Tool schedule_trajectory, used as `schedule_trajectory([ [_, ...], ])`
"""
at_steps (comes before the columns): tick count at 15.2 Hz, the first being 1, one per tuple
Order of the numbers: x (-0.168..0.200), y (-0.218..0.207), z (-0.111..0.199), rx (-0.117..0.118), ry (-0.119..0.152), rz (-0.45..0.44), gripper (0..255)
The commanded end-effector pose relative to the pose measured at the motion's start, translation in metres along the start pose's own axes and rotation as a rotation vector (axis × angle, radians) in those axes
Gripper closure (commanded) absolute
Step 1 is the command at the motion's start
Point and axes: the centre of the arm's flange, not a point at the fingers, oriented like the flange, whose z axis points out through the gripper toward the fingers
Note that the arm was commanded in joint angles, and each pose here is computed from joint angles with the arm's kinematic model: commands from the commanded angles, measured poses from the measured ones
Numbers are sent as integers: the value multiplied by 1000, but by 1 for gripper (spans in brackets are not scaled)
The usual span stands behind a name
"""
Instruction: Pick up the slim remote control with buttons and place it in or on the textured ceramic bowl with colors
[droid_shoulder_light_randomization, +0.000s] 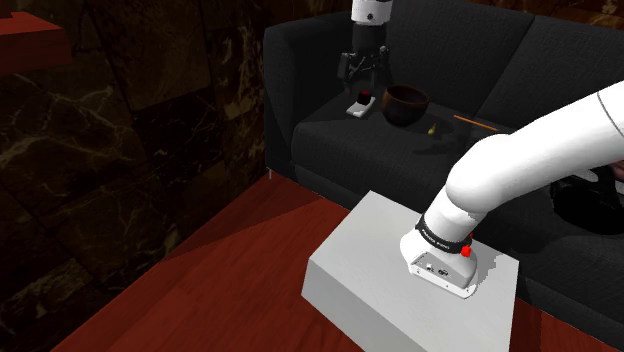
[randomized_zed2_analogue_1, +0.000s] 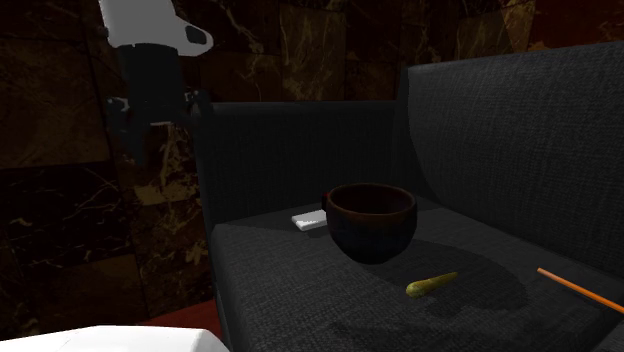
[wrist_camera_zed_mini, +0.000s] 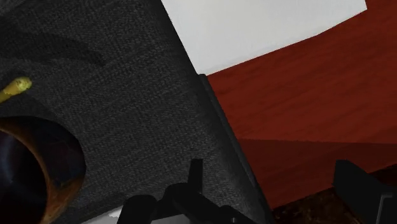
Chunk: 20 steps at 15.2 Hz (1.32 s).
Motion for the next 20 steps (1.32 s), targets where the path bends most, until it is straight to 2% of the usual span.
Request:
schedule_trajectory([
  [1,26,9,14,9,4,82,0],
  [11,125,76,69,53,15,478,0],
  [20,187,163,121,93,25,834,0],
])
